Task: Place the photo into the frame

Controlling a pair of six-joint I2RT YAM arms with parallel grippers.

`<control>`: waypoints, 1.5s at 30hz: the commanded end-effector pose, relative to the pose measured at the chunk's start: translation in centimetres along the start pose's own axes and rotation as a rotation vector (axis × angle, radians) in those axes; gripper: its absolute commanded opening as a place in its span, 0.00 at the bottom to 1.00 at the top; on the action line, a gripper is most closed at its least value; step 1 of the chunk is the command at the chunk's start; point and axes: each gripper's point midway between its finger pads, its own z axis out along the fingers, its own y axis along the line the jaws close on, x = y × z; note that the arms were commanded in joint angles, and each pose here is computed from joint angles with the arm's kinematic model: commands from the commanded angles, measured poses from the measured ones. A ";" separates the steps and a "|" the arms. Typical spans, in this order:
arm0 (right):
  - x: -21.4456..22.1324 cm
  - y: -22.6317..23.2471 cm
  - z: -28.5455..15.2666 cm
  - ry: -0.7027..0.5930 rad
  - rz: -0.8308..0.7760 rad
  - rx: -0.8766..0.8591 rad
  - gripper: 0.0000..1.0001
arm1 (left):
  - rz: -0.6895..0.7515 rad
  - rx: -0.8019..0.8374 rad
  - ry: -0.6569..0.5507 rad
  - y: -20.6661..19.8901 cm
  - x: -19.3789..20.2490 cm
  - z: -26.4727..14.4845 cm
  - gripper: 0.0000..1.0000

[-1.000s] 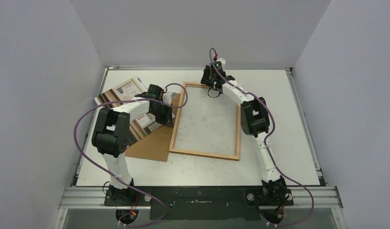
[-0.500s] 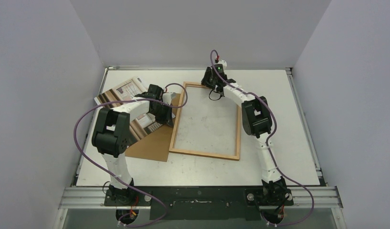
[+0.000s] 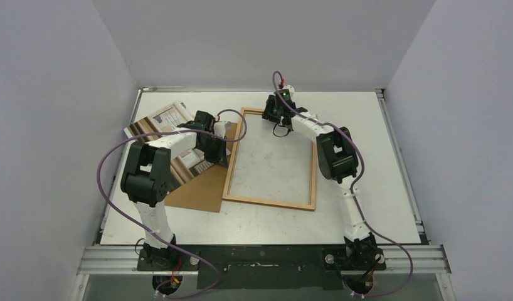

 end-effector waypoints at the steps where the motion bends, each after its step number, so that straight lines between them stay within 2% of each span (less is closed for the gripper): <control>1: -1.3 1.5 -1.9 0.000 0.005 -0.019 0.42 | 0.035 0.023 -0.063 -0.7 -1.4 -1.5 0.01; 6: -4.7 4.8 -3.6 -0.072 -0.023 -0.079 0.45 | 0.035 0.023 -0.063 -0.8 -1.5 -1.4 0.01; 10: -5.4 8.1 -4.9 -0.095 -0.059 -0.132 0.48 | 0.033 0.021 -0.066 -0.8 -1.7 -1.6 0.01; 18: -2.8 12.9 -6.3 -0.078 -0.101 -0.207 0.50 | 0.016 0.024 -0.115 -0.8 -3.7 -4.2 0.01; 24: -1.3 12.8 -3.7 -0.050 -0.071 -0.206 0.53 | -0.008 0.022 -0.140 0.0 -4.0 -6.2 0.01; 28: -0.2 12.4 -2.4 -0.023 -0.057 -0.209 0.56 | -0.054 0.018 -0.161 1.9 -4.2 -8.8 0.02; 30: -0.4 12.7 -2.6 -0.022 -0.054 -0.216 0.56 | -0.085 -0.004 -0.179 3.8 -4.4 -11.0 0.09; 31: -0.6 13.4 -3.2 -0.033 -0.064 -0.226 0.57 | -0.104 -0.018 -0.190 5.1 -4.4 -12.3 0.19; 32: -0.7 14.3 -4.0 -0.050 -0.086 -0.238 0.59 | -0.130 -0.037 -0.196 6.6 -4.1 -13.8 0.34; 34: -0.9 16.4 -5.5 -0.077 -0.120 -0.264 0.62 | -0.175 -0.083 -0.227 9.7 -3.7 -16.8 0.52; 36: -0.2 18.4 -6.2 -0.068 -0.128 -0.309 0.63 | -0.218 -0.149 -0.244 13.1 -2.6 -19.2 0.59; 40: 2.4 20.6 -6.2 -0.017 -0.140 -0.355 0.65 | -0.286 -0.285 -0.225 19.5 1.2 -22.4 0.64; 43: 5.0 21.6 -5.8 0.024 -0.153 -0.372 0.69 | -0.352 -0.307 -0.190 22.1 3.9 -22.5 0.73; 44: 5.8 21.7 -5.6 0.037 -0.154 -0.369 0.69 | -0.368 -0.304 -0.177 22.4 4.5 -22.3 0.83; 45: 6.7 21.8 -5.4 0.052 -0.155 -0.365 0.69 | -0.379 -0.300 -0.169 22.7 4.9 -21.9 0.85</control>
